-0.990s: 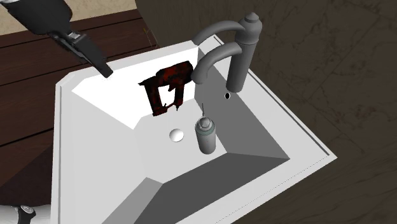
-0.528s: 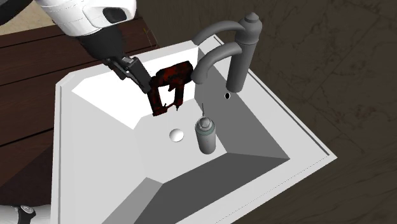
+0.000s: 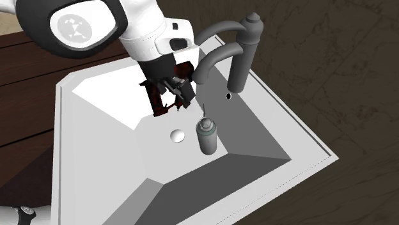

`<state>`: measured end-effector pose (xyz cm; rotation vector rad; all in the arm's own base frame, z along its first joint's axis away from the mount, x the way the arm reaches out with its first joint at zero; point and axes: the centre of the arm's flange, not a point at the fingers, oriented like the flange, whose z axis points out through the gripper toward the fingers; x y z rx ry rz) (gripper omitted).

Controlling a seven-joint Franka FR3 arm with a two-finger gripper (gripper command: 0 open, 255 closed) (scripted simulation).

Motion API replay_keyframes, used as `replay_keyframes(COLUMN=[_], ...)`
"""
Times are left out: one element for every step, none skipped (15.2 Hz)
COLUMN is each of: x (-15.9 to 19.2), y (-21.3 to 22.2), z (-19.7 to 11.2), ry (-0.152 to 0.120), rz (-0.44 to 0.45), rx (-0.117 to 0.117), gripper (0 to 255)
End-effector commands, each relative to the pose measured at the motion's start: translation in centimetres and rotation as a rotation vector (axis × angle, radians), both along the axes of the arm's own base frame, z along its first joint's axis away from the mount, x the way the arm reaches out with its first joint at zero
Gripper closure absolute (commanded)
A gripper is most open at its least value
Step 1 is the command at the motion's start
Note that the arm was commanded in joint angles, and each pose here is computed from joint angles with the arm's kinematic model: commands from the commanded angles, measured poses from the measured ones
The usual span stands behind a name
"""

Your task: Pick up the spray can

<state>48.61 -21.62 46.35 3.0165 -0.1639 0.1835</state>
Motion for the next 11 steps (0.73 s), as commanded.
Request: replay_keyframes(x=[1.0, 1.5, 2.1, 2.6, 3.1, 3.6, 4.1, 4.6, 4.7, 4.7, 4.7], y=[-1.7, -2.7, -3.7, -4.7, -5.7, -6.7, -7.7, -8.7, -8.7, -8.7, -8.7], z=[-1.4, -2.0, -2.6, -3.3, -3.9, -4.6, -5.2, -5.9, -5.9, -6.4, -6.9], ry=[0.007, 0.010, 0.014, 0.017, 0.021, 0.024, 0.028, 0.031, 0.031, 0.031, 0.031], rz=[-0.007, -0.011, -0.014, -0.018, -0.022, -0.026, -0.029, -0.033, -0.033, -0.033, -0.033], rx=[-0.008, -0.012, -0.016, -0.020, -0.023, -0.027, -0.031, -0.035, -0.035, -0.035, -0.035], gripper=[0, 0, 0, 0, 0, 0, 0, 0, 0, 0, 0])
